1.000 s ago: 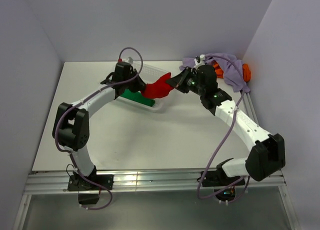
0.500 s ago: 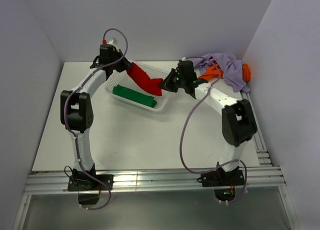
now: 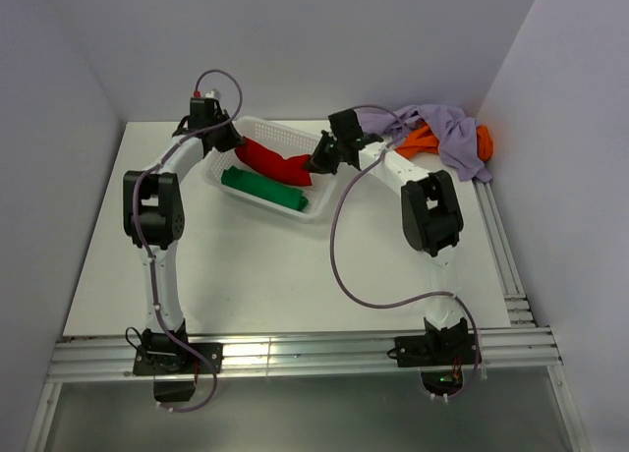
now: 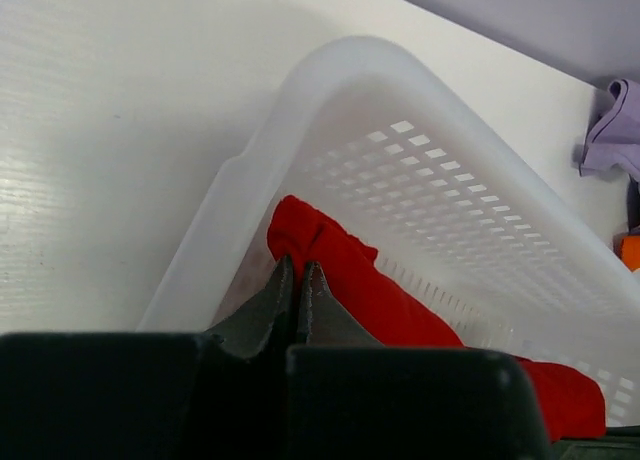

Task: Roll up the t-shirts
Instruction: Place the rolled tshirt into the container

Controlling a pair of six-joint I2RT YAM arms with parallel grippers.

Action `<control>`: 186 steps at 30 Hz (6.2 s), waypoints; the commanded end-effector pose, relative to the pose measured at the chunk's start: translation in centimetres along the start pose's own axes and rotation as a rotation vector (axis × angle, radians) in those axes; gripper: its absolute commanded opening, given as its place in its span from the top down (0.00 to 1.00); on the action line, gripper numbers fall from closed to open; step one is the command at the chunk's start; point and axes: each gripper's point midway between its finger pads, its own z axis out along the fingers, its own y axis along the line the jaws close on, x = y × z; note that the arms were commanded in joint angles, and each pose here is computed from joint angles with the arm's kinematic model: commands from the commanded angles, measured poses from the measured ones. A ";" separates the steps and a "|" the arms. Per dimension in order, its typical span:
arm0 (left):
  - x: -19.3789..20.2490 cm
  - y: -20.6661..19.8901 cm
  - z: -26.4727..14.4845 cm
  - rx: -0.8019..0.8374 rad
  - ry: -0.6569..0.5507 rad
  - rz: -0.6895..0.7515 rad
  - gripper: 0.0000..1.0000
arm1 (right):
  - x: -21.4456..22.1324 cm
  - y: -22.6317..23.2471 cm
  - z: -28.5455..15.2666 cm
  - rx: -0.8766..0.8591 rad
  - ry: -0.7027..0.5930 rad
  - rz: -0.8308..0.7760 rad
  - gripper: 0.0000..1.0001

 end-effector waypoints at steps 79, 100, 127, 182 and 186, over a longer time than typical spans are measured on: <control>-1.1 2.1 -4.1 -0.284 0.022 0.130 0.69 | 3.8 -2.8 -4.6 0.370 0.049 -0.224 0.74; -6.0 -3.3 -9.4 -0.169 -0.120 0.119 0.67 | 0.0 2.9 -9.3 0.255 -0.054 -0.218 0.87; 2.8 -11.9 -24.5 0.081 -0.084 0.090 0.34 | 10.6 -10.3 -13.3 0.418 0.021 -0.104 0.72; 11.8 -5.7 -34.6 0.131 -0.206 -0.047 0.01 | 10.0 -8.3 -32.3 0.101 -0.599 -0.179 0.00; 13.3 -4.2 -35.2 0.097 -0.202 -0.048 0.01 | 10.1 -8.8 -33.1 0.095 -0.629 -0.175 0.00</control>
